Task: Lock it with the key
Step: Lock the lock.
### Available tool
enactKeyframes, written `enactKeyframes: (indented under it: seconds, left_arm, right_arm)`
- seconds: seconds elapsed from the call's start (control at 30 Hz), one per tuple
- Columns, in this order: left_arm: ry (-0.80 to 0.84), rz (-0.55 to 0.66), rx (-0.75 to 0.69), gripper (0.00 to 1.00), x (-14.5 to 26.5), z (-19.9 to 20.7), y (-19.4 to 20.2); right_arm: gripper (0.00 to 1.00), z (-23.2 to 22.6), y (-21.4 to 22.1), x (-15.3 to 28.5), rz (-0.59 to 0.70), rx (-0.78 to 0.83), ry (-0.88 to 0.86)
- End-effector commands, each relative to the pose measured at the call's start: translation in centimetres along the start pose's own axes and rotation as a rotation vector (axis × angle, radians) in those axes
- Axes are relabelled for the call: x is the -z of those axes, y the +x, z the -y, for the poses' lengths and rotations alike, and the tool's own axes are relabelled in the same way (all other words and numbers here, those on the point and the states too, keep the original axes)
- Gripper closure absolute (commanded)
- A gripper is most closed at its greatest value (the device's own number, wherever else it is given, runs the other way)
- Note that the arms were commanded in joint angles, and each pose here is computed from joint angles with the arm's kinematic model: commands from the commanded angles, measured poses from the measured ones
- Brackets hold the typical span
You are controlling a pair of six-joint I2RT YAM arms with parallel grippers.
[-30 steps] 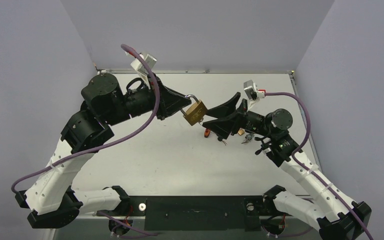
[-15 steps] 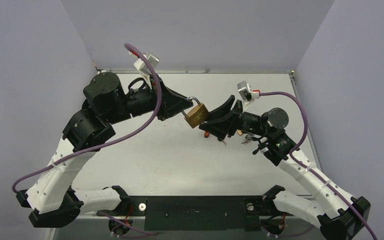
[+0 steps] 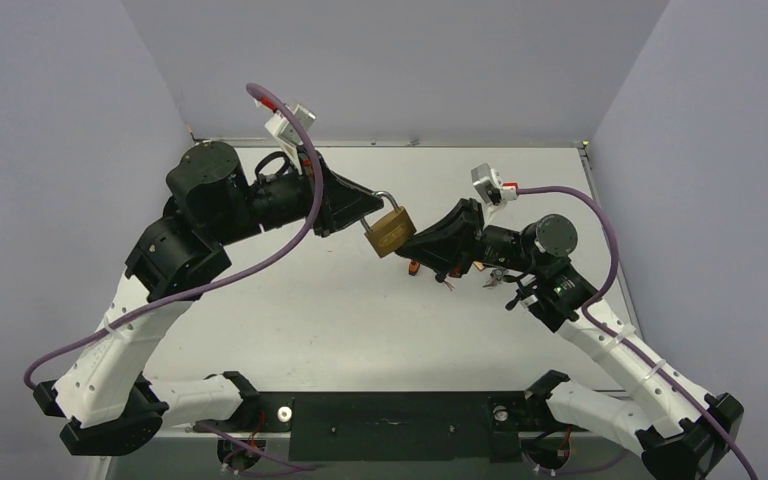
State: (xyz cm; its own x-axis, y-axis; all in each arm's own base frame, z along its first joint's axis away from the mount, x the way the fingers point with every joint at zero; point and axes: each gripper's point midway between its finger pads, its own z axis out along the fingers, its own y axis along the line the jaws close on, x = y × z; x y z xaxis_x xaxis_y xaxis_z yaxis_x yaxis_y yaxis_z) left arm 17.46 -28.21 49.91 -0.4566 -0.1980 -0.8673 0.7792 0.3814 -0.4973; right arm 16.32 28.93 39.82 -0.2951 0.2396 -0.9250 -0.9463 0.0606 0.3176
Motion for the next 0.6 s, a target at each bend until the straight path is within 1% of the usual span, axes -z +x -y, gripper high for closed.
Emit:
enactKeyframes:
  seconds: [0.0, 0.23, 0.57]
  left_arm:
    - [0.122, 0.185, -0.058, 1.0, 1.8, 3.9, -5.1]
    - [0.106, 0.206, -0.066, 1.0, 2.1, 3.4, -5.8]
    - [0.118, 0.241, -0.082, 1.0, 2.9, 3.8, -7.0]
  right_arm:
    - [1.0, -0.1, -1.2, -0.2, 0.02, 0.064, 0.004]
    - [1.0, 0.4, -0.2, 0.1, -0.011, 0.072, 0.018]
    - [1.0, 0.7, 0.9, 0.3, -0.026, 0.061, 0.015]
